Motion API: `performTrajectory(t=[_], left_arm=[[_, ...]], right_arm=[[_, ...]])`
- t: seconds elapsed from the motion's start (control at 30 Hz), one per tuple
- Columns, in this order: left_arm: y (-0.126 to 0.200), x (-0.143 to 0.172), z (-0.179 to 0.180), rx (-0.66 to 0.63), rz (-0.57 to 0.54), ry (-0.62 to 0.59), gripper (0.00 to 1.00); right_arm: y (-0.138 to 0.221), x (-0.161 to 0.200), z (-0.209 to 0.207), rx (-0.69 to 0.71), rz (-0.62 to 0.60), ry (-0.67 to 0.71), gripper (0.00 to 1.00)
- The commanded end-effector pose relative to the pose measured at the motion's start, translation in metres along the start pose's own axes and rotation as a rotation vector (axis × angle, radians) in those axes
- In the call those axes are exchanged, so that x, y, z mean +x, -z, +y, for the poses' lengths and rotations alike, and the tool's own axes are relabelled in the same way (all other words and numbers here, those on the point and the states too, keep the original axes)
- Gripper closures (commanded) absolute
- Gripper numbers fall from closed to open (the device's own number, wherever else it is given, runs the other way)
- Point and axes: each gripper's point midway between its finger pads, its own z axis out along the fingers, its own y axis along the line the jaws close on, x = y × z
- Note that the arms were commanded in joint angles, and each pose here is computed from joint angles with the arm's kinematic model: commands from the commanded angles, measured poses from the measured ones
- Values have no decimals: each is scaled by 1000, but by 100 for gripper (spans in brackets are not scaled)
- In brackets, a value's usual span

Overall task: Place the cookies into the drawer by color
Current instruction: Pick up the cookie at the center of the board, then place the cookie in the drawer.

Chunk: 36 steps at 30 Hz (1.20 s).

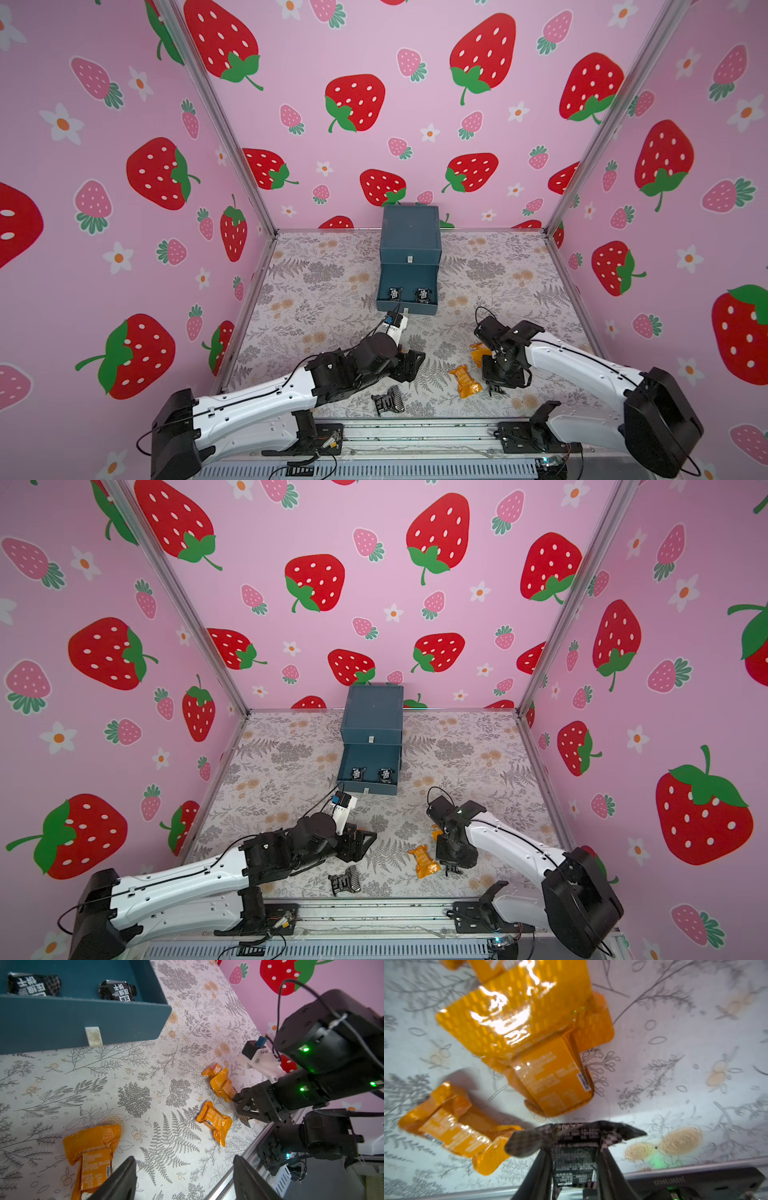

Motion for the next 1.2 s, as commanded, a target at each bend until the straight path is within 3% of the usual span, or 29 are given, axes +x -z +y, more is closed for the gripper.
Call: performTrajectory(t=[0.0,0.23,0.4,0.57,0.87,1.0,1.17], left_arm=[[5,-2,13,-41,-14,-3,22],[27,-42,18,-33,-81,31,20],[43,-77,28,-6,-145,95,18],[38,-91,53,-36,-149,160,18],[16,-112,97,-100,-152,223,18],[11,-116,112,-160,-172,224,18],[-6,-114,110,-122,-132,232,18]], right_arm=[[34,-6,-7,-4,-71,-20,76],[111,-42,15,-77,-212,46,75],[149,-83,61,-132,-259,117,75],[170,-125,122,-205,-283,173,75],[170,-177,216,-257,-274,248,75],[156,-192,239,-262,-259,252,75],[134,-199,255,-263,-237,252,74]])
